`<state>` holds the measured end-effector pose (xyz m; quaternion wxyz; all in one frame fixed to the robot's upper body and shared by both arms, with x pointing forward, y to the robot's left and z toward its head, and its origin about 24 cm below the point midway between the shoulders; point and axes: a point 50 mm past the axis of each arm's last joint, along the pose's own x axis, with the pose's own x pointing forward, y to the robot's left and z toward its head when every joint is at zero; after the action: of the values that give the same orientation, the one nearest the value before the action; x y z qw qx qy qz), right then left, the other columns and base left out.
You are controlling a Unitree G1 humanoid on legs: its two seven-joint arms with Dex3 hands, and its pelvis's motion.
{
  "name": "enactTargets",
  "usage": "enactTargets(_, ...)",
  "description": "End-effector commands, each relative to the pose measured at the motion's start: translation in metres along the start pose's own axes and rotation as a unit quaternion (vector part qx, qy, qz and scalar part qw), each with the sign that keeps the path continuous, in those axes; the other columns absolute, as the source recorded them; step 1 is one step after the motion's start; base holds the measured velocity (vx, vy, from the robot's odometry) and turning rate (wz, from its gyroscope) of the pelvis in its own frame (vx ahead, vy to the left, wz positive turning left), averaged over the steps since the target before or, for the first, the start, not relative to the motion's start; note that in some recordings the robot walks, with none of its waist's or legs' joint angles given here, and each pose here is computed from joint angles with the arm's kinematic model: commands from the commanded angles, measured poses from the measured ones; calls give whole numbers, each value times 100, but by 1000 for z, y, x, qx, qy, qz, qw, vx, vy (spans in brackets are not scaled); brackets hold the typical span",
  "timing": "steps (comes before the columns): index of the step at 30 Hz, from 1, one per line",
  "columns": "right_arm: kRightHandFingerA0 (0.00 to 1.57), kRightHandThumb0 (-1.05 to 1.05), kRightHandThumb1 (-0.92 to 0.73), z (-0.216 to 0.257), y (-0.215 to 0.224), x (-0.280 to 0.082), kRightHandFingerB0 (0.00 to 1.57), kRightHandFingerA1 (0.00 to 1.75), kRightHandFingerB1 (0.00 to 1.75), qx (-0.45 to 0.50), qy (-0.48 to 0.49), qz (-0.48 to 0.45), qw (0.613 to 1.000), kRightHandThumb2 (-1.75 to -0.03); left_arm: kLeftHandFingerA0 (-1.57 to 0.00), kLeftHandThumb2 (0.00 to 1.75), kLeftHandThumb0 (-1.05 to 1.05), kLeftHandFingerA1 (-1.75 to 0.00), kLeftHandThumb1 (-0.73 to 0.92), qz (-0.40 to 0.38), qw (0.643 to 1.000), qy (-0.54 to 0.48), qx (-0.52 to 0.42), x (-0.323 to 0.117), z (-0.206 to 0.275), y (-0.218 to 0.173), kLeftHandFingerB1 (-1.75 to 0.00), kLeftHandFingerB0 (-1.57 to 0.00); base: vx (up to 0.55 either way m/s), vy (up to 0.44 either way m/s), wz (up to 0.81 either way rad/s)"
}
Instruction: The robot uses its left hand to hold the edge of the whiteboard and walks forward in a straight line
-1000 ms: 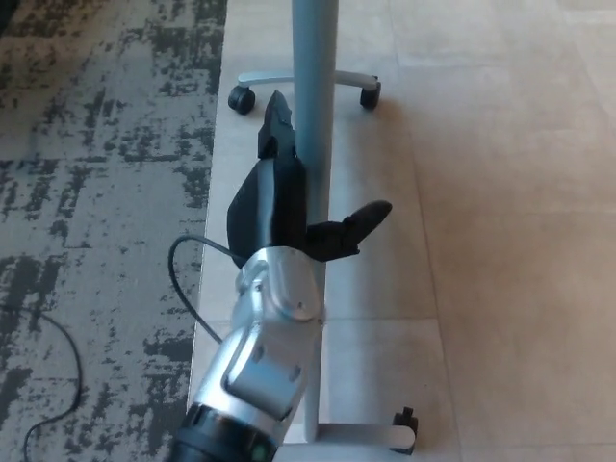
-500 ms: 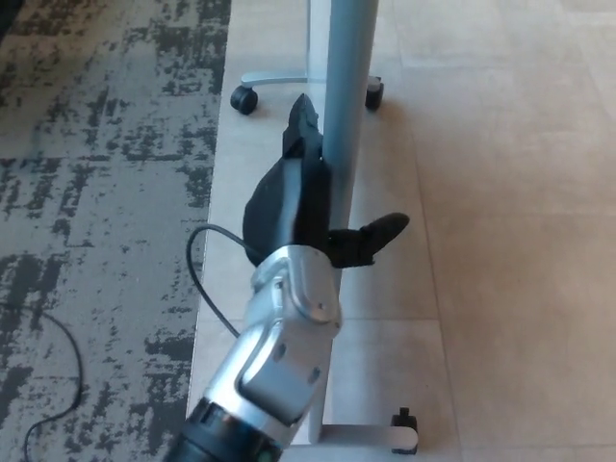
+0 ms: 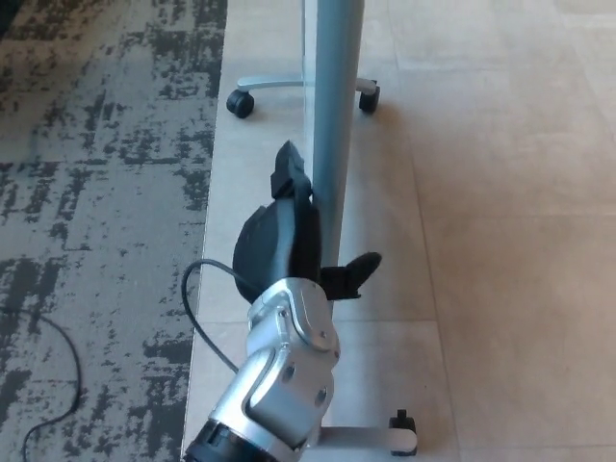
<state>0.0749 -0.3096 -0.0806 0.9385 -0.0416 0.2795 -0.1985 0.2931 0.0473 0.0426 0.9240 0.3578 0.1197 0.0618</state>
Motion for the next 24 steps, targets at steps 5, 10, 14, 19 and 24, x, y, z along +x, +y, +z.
enactTargets(5, 84, -49, -46, 8, -6, 1, 52, 91, 37, -19, -28, -4, 999, -55, 0, 78, -48, -21, 53, 80, 985, 25, -153, -11, 40, -38, -3, 0, 0, 0, 0)
enactTargets(10, 98, -50, -47, 7, -7, 1, 53, 87, 37, -7, -19, 1, 1000, -55, 0, 77, -45, -16, 53, 88, 975, 41, -199, -7, 52, -37, -1, 0, 0, 0, 0)
enactTargets(14, 92, -54, -36, 6, -5, 0, 46, 85, 50, -11, -19, 2, 1000, -76, 0, 77, -42, -14, 54, 92, 970, 47, -218, -5, 53, -37, 0, 0, 0, 0, -2)
enactTargets(19, 68, -48, -47, 6, -10, 1, 54, 60, 37, 8, -10, 0, 1000, -55, -4, 83, -30, -43, 60, 133, 958, 36, -252, -1, 60, -32, -11, 0, 0, 0, 0)
enactTargets(24, 96, -49, -48, 5, -7, 2, 53, 81, 37, 4, -10, 5, 1000, -55, -76, 64, -18, -126, 75, 150, 948, 11, -281, -4, 73, -33, -24, -5, 0, 0, 0)
